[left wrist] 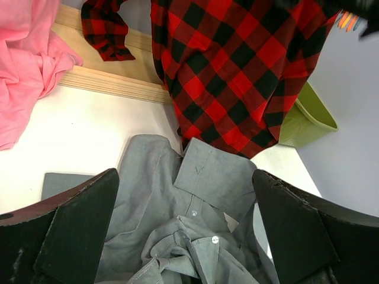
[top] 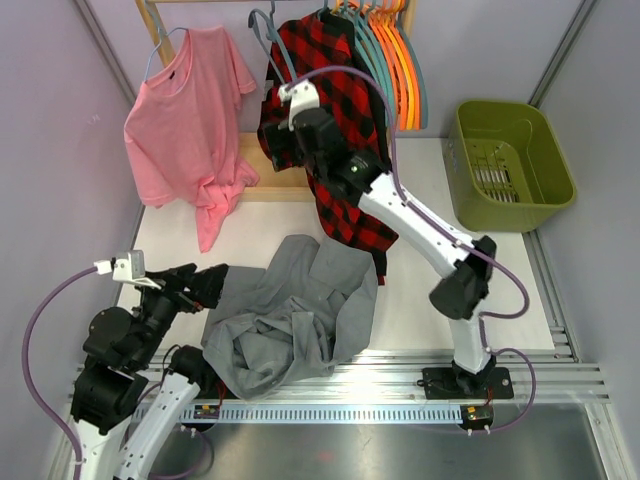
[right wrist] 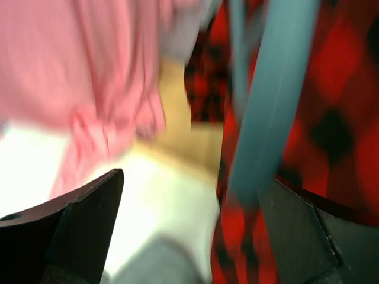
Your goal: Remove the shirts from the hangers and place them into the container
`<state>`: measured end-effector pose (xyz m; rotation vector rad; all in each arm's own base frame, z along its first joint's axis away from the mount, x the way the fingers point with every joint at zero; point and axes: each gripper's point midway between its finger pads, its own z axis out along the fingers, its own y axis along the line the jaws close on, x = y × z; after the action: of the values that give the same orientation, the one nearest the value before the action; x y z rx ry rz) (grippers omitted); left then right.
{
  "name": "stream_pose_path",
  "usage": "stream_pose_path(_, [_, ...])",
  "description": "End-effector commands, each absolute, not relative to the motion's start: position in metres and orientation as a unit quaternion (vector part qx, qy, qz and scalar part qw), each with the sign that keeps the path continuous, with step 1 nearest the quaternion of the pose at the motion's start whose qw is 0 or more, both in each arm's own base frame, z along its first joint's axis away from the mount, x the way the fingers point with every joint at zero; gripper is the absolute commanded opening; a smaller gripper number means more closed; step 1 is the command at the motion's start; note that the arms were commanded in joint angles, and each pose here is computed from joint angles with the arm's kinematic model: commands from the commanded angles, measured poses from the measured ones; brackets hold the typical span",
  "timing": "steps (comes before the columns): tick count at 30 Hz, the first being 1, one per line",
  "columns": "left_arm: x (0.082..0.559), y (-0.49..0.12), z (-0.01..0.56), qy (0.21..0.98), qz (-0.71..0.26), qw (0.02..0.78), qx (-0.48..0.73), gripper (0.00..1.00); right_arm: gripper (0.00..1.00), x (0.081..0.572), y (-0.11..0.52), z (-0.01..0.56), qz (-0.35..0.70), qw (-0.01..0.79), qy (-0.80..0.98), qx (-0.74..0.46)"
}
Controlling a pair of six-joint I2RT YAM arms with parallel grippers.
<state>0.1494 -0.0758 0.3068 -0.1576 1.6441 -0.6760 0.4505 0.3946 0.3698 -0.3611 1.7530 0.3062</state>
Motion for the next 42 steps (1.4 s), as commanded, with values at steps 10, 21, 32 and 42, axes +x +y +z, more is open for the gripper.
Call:
stream_pose_path(10, [0.149,-0.062,0.315,0.711,-0.272,0.642,-0.090,0.99,0.99,0.210,0.361,0.265,0.184,0.488,0.822,-0.229])
stream_pose_path(21, [0.158,-0.066,0.315,0.712,-0.277,0.637,-0.100,0.99,0.99,0.074,0.407,0.083,0.177,0.281,0.900,-0.281])
stream_pose_path(32, [0.146,-0.061,0.308,0.712,-0.277,0.637,-0.101,0.99,0.99,0.082,0.455,0.026,0.122,0.278,0.914,-0.269])
stream_pose_path(42, [0.149,-0.067,0.299,0.717,-0.284,0.630,-0.094,0.99,0.99,0.153,0.449,0.062,0.197,0.307,0.913,-0.185])
